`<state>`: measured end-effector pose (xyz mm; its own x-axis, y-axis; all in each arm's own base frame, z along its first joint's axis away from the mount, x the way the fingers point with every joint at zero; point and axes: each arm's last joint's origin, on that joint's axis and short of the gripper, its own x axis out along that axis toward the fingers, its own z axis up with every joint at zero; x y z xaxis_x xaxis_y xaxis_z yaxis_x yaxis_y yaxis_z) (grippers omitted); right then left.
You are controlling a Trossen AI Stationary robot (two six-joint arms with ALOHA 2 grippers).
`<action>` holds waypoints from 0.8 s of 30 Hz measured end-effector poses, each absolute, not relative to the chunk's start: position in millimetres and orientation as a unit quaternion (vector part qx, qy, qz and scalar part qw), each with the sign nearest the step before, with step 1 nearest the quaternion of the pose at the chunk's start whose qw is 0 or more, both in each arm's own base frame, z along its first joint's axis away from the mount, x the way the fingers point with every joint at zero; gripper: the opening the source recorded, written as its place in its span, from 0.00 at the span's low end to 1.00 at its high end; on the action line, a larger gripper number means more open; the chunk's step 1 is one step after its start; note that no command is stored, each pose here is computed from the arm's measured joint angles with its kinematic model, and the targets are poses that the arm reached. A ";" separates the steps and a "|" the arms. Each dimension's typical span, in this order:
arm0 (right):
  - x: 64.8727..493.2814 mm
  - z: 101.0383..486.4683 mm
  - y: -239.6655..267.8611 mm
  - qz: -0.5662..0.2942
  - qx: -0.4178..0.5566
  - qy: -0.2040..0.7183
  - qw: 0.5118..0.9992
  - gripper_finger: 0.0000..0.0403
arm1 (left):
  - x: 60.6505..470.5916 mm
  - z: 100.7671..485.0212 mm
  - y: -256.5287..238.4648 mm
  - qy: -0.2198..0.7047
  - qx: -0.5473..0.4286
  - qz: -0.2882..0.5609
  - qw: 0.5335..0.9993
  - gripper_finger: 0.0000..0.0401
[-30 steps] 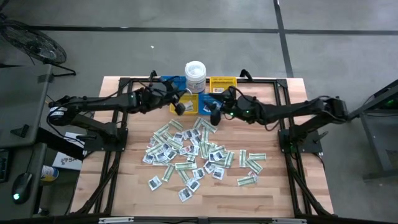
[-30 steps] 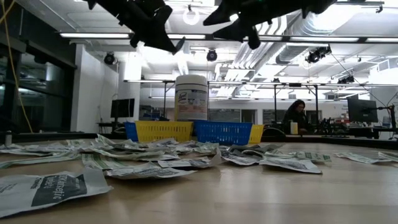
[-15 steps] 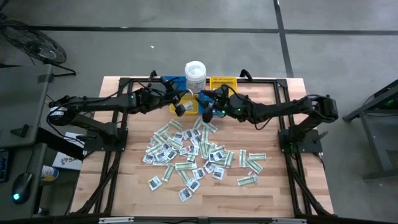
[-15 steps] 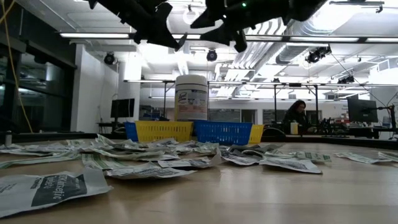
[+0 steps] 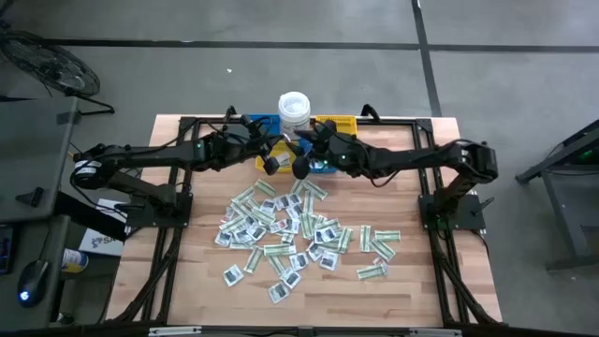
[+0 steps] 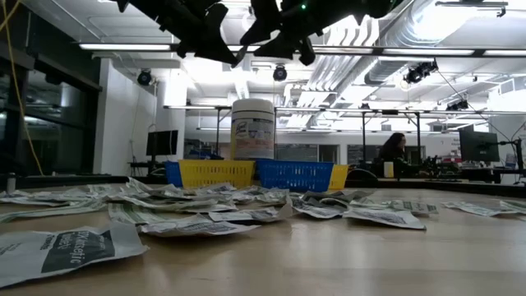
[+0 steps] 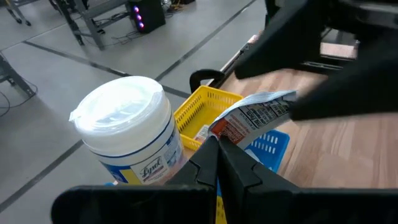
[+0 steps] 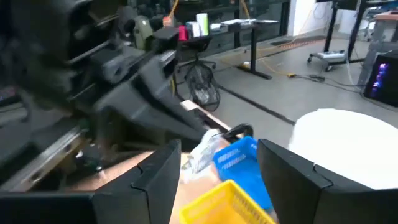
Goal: Pick & Place First Aid Supplies
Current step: Put the orange ointment pack into the right yellow bin
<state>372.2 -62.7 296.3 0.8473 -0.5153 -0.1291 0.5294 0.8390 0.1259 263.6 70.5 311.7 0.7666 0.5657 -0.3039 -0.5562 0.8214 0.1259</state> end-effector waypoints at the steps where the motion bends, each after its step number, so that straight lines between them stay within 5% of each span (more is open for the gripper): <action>1: 371.8 296.4 -64.3 -0.274 0.079 0.045 0.957 0.49 | 263.6 311.7 70.6 0.166 0.014 0.299 0.940 0.00; 21: 370.4 294.3 -75.3 -0.246 0.099 0.054 0.963 0.03 | 263.7 311.2 70.2 0.168 0.013 0.290 0.942 0.00; 24: 370.5 294.9 -75.4 -0.245 0.093 0.052 0.964 0.02 | 263.8 311.2 70.2 0.168 0.013 0.290 0.942 0.00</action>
<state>370.5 -75.4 294.9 0.8741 -0.4629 -0.1469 0.4825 0.8623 0.1538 263.8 70.2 311.2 0.7752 0.5509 -0.3092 -0.5424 0.8313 0.1213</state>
